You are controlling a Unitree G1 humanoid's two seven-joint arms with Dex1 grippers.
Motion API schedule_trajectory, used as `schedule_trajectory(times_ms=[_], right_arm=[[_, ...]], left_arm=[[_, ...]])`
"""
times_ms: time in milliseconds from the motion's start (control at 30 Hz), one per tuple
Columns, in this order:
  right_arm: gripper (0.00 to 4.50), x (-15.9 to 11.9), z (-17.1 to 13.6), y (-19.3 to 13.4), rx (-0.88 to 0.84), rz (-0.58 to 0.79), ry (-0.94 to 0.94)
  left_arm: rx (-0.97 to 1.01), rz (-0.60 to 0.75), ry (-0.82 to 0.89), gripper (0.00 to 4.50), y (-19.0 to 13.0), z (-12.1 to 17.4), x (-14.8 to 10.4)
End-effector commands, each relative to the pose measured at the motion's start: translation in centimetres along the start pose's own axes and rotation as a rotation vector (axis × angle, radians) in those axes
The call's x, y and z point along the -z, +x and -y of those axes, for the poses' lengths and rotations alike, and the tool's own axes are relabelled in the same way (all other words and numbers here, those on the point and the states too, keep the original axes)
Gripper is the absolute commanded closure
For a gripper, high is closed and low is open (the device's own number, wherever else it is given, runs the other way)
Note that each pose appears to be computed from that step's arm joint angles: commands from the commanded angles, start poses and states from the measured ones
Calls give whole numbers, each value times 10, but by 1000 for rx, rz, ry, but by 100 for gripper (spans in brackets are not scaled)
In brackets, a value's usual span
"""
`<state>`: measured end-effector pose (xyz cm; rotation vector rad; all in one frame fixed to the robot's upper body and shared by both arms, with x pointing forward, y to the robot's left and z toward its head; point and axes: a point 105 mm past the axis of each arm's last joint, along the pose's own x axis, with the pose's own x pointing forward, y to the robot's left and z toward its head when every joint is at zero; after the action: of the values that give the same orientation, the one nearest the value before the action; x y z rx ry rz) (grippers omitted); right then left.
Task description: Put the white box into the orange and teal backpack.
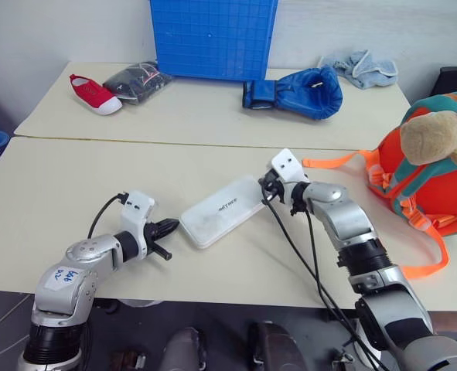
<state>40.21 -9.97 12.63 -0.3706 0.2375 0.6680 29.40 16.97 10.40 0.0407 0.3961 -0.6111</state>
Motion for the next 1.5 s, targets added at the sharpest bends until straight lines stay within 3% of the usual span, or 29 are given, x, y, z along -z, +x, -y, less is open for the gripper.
schedule_trajectory(times_ms=[33,133,367,667,967,1167,1400,1500], right_arm=[[450,-10,4,-8,10,47,-14],[450,-5,9,-17,9,47,2],[450,1,-22,-23,-169,43,71],[450,7,-38,-37,-222,16,83],[450,23,-48,-89,-239,-37,114],[450,53,-67,-136,-287,-155,171],[450,62,-62,-147,-190,-161,271],[450,73,-52,-161,-142,-208,265]], left_arm=[[25,36,29,449,-6,5,-10],[24,36,38,449,-15,1,-12],[76,52,11,449,-14,6,-19],[123,49,19,449,-8,12,-22],[188,-37,154,449,-2,24,-13],[218,-27,151,449,6,34,-10],[224,-29,150,449,7,32,-8],[197,-55,86,390,0,15,-5]])
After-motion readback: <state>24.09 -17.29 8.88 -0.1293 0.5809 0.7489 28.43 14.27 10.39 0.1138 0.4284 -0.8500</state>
